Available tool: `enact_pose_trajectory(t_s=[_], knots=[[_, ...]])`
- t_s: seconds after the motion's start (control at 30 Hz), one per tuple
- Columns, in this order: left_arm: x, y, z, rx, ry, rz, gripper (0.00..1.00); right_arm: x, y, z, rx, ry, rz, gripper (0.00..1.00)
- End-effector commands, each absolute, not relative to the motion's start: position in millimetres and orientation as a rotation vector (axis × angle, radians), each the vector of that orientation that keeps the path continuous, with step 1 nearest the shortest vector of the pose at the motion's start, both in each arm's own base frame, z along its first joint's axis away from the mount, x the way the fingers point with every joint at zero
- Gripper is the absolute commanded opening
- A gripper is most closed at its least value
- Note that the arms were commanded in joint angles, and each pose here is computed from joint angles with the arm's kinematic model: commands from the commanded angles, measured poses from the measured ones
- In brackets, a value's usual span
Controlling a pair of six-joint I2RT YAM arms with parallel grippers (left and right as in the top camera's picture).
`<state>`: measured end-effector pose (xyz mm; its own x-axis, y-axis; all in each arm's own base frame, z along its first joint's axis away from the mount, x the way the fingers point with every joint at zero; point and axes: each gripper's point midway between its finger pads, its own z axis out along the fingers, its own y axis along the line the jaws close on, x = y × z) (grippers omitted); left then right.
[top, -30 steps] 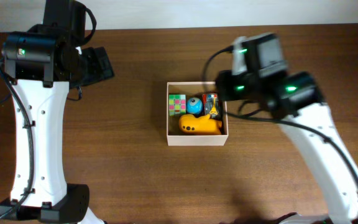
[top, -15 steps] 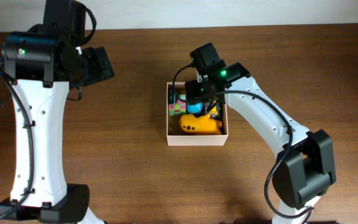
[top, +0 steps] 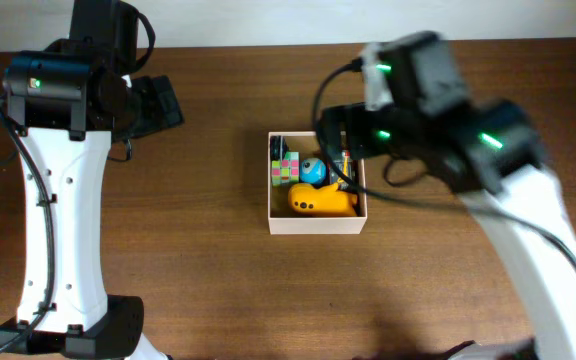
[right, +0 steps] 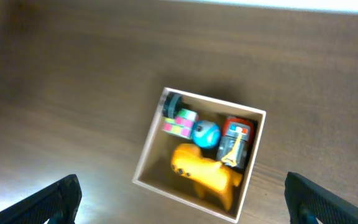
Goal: Pack container
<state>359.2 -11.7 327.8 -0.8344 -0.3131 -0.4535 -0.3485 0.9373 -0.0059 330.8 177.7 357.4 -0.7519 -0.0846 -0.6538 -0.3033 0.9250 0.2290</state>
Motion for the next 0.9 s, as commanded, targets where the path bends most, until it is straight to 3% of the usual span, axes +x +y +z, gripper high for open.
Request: enact_pose_trajectory(t_s=[0.0,0.3,0.47,0.63,0.87], knots=[[360,-12,327,-0.455,2.640,0.108,0.99,299,173,382,-0.305,2.361,0.495,0.99],[360,-12,327,-0.455,2.640,0.108,0.99,244,38,467,0.076,2.027,0.144,0.99],[360,-12,327,-0.455,2.640,0.108,0.99,177,6,495,-0.056,1.871,-0.015,0.99],[360,-12,327,-0.456,2.640,0.108,0.99,134,-3,459,-0.101,1.898,-0.041,0.99],[360,-12,327,-0.456,2.640,0.108,0.99,146,12,369,-0.131,1.928,0.030,0.99]])
